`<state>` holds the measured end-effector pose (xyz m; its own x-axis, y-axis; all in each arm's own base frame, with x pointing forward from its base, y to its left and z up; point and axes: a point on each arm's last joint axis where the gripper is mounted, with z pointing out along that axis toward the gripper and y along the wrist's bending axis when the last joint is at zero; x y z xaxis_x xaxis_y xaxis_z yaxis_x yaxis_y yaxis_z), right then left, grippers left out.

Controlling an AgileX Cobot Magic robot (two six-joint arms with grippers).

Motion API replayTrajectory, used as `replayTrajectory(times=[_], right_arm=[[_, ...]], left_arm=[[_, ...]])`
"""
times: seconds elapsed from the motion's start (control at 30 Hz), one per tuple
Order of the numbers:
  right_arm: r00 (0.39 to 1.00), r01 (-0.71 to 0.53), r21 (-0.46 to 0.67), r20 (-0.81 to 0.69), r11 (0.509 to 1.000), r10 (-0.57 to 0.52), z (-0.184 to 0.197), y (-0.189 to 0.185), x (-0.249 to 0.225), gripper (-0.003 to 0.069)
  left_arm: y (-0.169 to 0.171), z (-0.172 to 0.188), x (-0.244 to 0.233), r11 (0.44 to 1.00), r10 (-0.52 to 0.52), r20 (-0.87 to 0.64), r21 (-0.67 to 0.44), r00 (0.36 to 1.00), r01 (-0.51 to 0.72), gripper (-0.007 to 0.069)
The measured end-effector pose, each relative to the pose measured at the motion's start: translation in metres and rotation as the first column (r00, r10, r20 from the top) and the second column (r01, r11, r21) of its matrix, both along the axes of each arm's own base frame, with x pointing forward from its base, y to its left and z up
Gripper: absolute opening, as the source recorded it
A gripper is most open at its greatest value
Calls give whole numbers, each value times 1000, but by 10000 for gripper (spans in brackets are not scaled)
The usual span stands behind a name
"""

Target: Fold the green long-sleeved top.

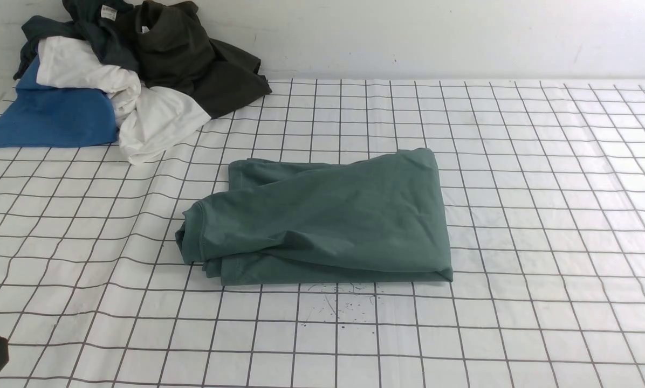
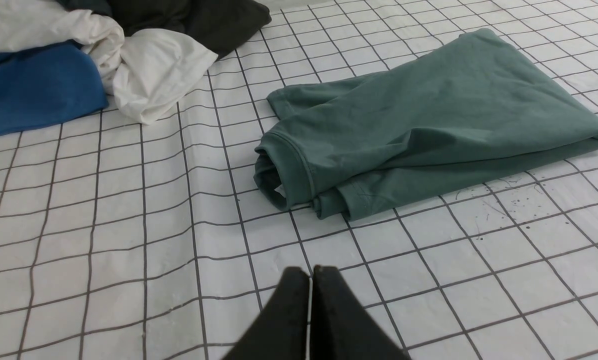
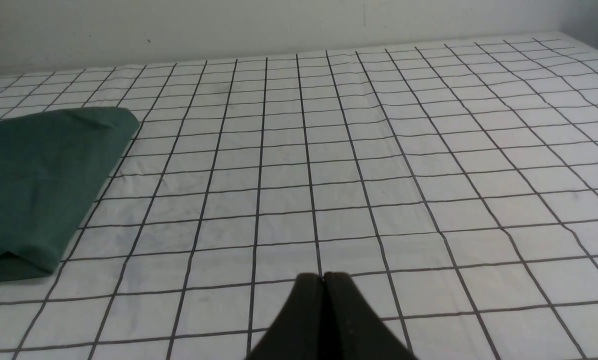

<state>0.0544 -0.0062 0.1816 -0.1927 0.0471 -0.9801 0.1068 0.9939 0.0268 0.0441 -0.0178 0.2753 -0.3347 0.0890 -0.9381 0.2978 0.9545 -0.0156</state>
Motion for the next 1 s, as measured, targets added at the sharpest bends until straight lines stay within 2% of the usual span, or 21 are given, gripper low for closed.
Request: replayTrajectory(times=[0.13,0.27,0.33,0.37,0.43,0.5,0.53,0.7,0.77,1.0], right_arm=[[1000,0,0,0,1000,0,0,0,0,-15],[1000,0,0,0,1000,0,0,0,0,-15],[1000,0,0,0,1000,0,0,0,0,-15],[1000,0,-1,0,1000,0,0,0,0,-15],[1000,0,0,0,1000,0,0,0,0,-15],[1000,0,0,0,1000,0,0,0,0,-15],[1000,0,0,0,1000,0,0,0,0,-15],[1000,0,1,0,1000,0,0,0,0,-15],[1000,0,1,0,1000,0,0,0,0,-15],[1000,0,0,0,1000,0,0,0,0,-15]], left_arm=[[0,0,1,1000,1,7,-2,1000,-1,-7],[0,-2,7,999,21,120,-52,993,-14,-7],[1,-10,10,996,52,202,-83,978,-36,-7],[3,-16,12,992,94,273,-106,958,-67,-7],[8,-32,11,983,169,323,-123,931,-136,-7],[10,-43,11,978,199,321,-121,926,-168,-7],[13,-59,10,970,241,305,-108,921,-218,-7],[15,-96,11,964,266,144,-20,953,-266,-7],[15,-101,9,965,260,87,1,962,-261,-7],[15,-102,9,966,258,80,12,963,-259,-7]])
